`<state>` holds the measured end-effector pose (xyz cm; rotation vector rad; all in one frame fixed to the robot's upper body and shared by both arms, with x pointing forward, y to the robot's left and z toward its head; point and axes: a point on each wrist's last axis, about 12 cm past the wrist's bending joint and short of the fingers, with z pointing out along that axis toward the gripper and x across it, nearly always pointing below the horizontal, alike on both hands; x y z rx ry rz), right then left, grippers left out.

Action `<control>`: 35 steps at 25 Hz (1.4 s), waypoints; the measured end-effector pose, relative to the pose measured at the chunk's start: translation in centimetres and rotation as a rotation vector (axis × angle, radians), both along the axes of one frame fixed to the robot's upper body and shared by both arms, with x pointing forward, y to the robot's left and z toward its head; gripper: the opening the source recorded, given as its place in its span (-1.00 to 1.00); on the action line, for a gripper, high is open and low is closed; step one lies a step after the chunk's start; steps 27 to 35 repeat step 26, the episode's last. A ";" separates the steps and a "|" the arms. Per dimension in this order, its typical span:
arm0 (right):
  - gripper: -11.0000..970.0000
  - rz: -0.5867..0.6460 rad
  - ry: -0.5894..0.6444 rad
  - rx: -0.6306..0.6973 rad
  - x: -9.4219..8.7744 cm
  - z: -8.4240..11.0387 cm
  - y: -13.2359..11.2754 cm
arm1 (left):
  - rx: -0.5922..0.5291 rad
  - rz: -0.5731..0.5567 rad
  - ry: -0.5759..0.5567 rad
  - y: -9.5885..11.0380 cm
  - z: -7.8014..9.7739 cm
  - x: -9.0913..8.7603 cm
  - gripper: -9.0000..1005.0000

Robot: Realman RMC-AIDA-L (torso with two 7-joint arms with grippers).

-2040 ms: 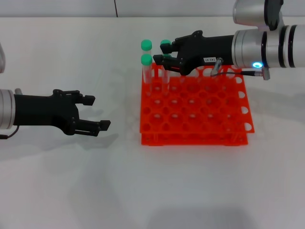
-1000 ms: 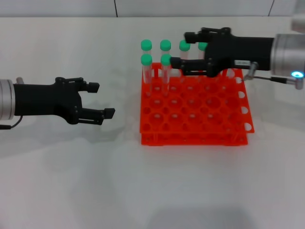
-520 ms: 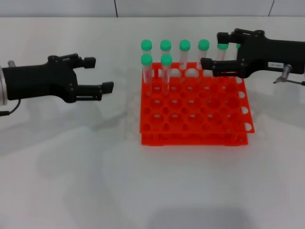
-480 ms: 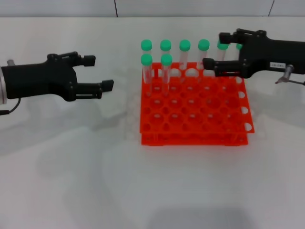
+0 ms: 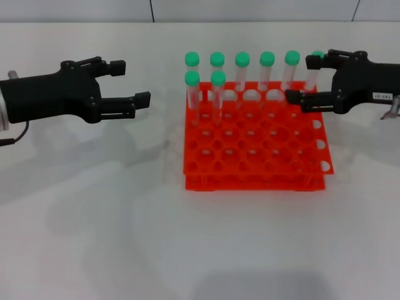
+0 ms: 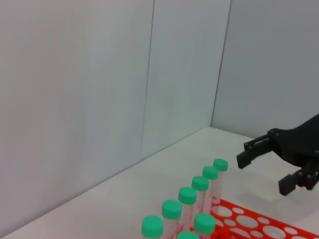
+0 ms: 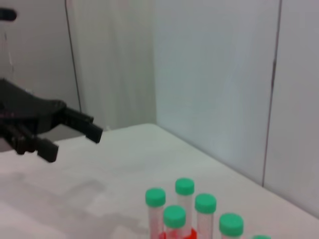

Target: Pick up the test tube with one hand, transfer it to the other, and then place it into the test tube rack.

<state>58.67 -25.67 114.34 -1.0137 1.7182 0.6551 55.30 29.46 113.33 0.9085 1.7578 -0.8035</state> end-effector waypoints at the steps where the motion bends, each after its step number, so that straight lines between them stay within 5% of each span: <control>1: 0.77 0.004 0.002 -0.002 0.0 0.0 0.0 | 0.000 -0.001 -0.001 0.0 0.0 0.0 0.77; 35: 0.76 0.058 0.025 -0.014 -0.5 -0.4 0.8 | -0.016 -0.024 -0.002 -0.5 0.1 -0.1 0.77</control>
